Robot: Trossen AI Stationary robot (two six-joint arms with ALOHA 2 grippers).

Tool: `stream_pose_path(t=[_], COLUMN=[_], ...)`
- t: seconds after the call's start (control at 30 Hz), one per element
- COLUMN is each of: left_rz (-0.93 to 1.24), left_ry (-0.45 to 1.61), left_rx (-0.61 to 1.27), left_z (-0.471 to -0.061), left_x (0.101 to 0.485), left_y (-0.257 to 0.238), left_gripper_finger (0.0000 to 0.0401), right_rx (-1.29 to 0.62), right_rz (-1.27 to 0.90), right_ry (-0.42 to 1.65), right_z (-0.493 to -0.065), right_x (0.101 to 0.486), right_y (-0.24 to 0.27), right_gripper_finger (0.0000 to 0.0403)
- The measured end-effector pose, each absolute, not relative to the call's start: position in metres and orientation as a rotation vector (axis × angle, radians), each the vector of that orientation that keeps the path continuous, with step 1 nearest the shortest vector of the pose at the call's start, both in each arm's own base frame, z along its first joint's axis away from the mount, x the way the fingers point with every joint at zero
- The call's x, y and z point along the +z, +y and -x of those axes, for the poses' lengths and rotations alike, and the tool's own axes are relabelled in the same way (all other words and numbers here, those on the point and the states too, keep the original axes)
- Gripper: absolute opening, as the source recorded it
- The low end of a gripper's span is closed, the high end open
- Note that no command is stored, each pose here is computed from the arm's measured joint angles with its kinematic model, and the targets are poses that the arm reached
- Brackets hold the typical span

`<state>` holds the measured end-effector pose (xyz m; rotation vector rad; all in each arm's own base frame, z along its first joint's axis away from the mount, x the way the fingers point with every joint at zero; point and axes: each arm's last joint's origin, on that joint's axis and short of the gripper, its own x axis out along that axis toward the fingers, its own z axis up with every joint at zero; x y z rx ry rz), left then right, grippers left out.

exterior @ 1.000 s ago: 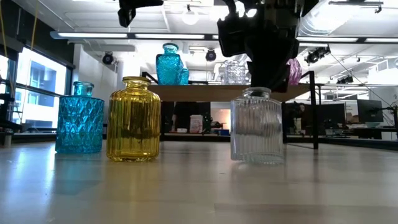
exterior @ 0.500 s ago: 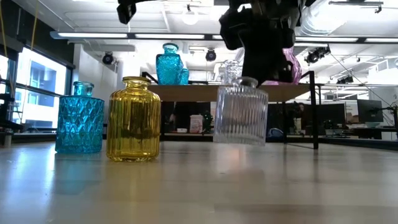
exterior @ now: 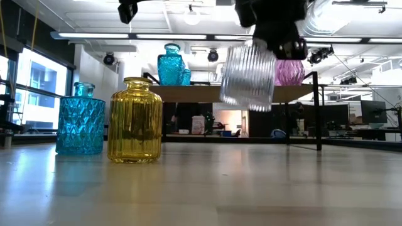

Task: Sort vases onto shelf
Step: Put the transparent vase on the shelf aligned with the other transparent vases

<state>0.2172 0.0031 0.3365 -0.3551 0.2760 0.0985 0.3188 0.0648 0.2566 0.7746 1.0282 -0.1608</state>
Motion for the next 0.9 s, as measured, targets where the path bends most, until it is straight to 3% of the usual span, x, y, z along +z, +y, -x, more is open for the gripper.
stream_pose_path(t=[0.3, 0.57, 0.9], left_rz=[0.339, 0.341, 0.358], left_ry=[0.275, 0.248, 0.223], left_rx=[0.097, 0.093, 0.093], left_z=[-0.217, -0.218, -0.219], left_x=[0.337, 0.339, 0.341], left_y=[0.003, 0.003, 0.003], left_gripper_finger=[0.0058, 0.0058, 0.0058], right_rx=[-0.178, -0.206, -0.278], right_rz=[-0.668, -0.526, -0.456], right_ry=[1.093, 0.985, 0.977], right_z=[-0.303, -0.298, -0.283], right_x=[0.318, 0.38, 0.404], right_y=[0.052, 0.009, -0.042], right_gripper_finger=[0.0, 0.0, 0.0])
